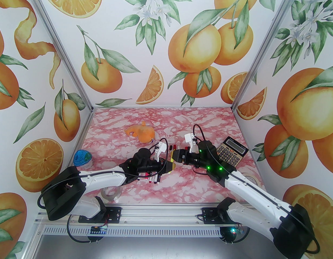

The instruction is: Open the pen caps

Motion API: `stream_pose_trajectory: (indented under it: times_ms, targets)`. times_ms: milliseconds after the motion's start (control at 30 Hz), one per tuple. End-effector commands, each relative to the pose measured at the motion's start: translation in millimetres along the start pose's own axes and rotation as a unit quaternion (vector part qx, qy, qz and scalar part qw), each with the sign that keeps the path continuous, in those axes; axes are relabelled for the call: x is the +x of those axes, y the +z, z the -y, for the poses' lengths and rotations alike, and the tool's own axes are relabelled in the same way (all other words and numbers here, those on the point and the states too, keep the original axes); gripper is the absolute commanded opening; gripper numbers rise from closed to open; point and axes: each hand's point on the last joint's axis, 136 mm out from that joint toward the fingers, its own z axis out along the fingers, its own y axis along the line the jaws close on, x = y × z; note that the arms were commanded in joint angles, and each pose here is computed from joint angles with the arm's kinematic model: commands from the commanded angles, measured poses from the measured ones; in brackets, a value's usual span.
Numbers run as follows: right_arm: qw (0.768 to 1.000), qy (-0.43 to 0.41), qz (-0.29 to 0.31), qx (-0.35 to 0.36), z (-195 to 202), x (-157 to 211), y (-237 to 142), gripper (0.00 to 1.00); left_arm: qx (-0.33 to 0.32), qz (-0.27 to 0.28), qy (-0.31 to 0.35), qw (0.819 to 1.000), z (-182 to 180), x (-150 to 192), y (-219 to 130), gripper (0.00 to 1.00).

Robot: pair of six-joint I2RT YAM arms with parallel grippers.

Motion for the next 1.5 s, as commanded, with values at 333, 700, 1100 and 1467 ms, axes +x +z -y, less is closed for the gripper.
stream_pose_trajectory:
  times_ms: [333,700,1100,1467]
  targets:
    - [0.997,0.008,0.03,0.064,9,-11,7,0.4,-0.001,-0.012,0.02,1.0,7,-2,16,0.05]
    - [0.997,0.013,0.019,0.067,12,-4,11,0.35,0.0,-0.003,0.02,1.0,11,-5,18,0.05]
    - [0.997,0.021,0.015,0.078,19,-1,13,0.25,-0.003,0.004,0.02,1.0,10,-6,13,0.06]
    - [0.995,0.023,0.043,0.085,16,-12,4,0.18,-0.023,-0.015,0.053,0.998,14,-3,1,0.57]
